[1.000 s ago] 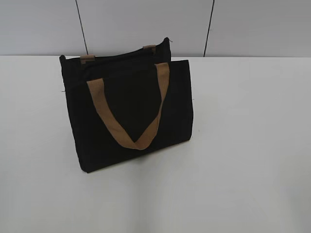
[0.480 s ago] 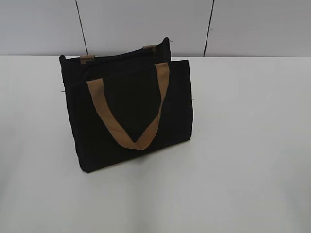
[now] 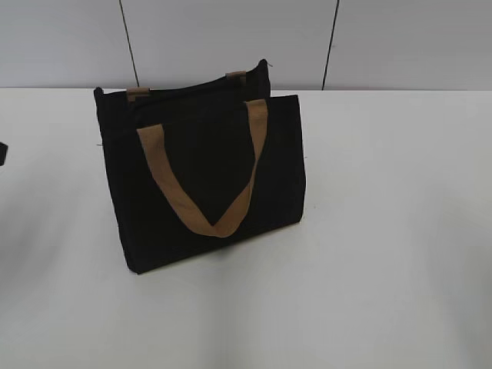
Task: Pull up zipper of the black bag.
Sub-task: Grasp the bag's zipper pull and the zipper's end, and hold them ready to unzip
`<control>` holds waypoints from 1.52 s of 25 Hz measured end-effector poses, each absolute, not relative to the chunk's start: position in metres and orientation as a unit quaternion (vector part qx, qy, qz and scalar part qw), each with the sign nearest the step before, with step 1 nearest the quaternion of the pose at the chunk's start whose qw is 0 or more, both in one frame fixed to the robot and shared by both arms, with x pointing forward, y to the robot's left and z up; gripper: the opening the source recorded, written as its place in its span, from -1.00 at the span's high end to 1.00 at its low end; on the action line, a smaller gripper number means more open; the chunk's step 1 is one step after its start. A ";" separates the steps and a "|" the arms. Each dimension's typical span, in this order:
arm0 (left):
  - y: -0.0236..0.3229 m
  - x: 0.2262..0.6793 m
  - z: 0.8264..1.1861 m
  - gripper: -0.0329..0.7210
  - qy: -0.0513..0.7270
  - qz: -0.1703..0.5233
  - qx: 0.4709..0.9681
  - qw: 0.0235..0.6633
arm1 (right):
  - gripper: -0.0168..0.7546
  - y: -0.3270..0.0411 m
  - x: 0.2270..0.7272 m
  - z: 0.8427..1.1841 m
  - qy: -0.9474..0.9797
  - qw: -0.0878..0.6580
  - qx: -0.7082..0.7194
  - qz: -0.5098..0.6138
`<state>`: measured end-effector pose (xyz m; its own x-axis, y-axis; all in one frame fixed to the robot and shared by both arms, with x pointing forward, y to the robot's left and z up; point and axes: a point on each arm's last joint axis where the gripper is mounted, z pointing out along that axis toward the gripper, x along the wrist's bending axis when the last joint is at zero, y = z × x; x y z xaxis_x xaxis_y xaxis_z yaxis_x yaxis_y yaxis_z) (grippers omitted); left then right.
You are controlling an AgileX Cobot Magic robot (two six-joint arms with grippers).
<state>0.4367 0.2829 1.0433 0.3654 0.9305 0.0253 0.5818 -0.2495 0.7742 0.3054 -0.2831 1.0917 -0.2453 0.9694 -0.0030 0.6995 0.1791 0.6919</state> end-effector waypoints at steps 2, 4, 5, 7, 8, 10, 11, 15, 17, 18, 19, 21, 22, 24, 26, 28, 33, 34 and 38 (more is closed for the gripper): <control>0.280 0.450 1.035 -0.28 0.475 0.252 0.765 0.355 | -0.49 -0.282 0.316 1.100 0.743 0.226 0.561 0.286; 0.276 0.461 1.026 -0.27 0.456 0.240 0.772 0.372 | -0.49 -0.281 0.327 1.110 0.750 0.217 0.557 0.282; 0.274 0.465 1.021 -0.26 0.439 0.235 0.781 0.377 | -0.49 -0.279 0.333 1.114 0.755 0.207 0.555 0.280; 0.270 0.474 1.013 -0.25 0.424 0.225 0.785 0.391 | -0.49 -0.277 0.345 1.121 0.764 0.192 0.551 0.276; 0.270 0.478 1.008 -0.24 0.419 0.225 0.788 0.390 | -0.49 -0.276 0.349 1.126 0.766 0.189 0.547 0.278; 0.269 0.485 0.996 -0.21 0.409 0.218 0.798 0.385 | -0.49 -0.273 0.360 1.134 0.774 0.183 0.537 0.282; 0.269 0.489 0.990 -0.18 0.403 0.213 0.805 0.380 | -0.49 -0.273 0.363 1.139 0.776 0.184 0.531 0.287; 0.268 0.498 0.966 -0.11 0.372 0.193 0.832 0.364 | -0.49 -0.269 0.383 1.149 0.783 0.171 0.522 0.292; 0.266 0.501 0.958 -0.11 0.339 0.192 0.845 0.366 | -0.49 -0.267 0.388 1.152 0.785 0.164 0.520 0.296; 0.265 0.503 0.954 -0.11 0.331 0.191 0.847 0.370 | -0.49 -0.266 0.391 1.153 0.785 0.159 0.519 0.299; 0.264 0.505 0.950 -0.12 0.320 0.194 0.849 0.372 | -0.49 -0.265 0.393 1.152 0.786 0.151 0.519 0.300; 0.263 0.510 0.944 -0.16 0.318 0.198 0.845 0.381 | -0.49 -0.263 0.398 1.149 0.790 0.138 0.517 0.300; 0.262 0.512 0.940 -0.19 0.314 0.198 0.845 0.384 | -0.49 -0.262 0.400 1.148 0.792 0.132 0.515 0.300; 0.260 0.513 0.933 -0.24 0.286 0.195 0.853 0.390 | -0.49 -0.261 0.402 1.147 0.794 0.124 0.512 0.303; 0.258 0.515 0.926 -0.27 0.264 0.190 0.857 0.398 | -0.49 -0.260 0.403 1.147 0.795 0.122 0.511 0.304; 0.256 0.516 0.921 -0.29 0.250 0.191 0.859 0.405 | -0.49 -0.260 0.403 1.147 0.795 0.122 0.511 0.305; 0.251 0.521 0.910 -0.29 0.203 0.183 0.862 0.426 | -0.49 -0.260 0.403 1.147 0.795 0.122 0.510 0.305; 0.250 0.523 0.908 -0.29 0.201 0.182 0.862 0.429 | -0.49 -0.260 0.403 1.147 0.795 0.122 0.510 0.305; 0.250 0.533 0.905 -0.29 0.195 0.182 0.860 0.436 | -0.49 -0.260 0.403 1.147 0.795 0.122 0.510 0.305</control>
<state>0.5330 0.2498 0.9050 0.8577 0.4939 0.1432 0.1766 -0.5444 0.8200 0.4028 -0.2602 1.1471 -0.4495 0.8857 0.1163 0.7367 0.2939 0.6091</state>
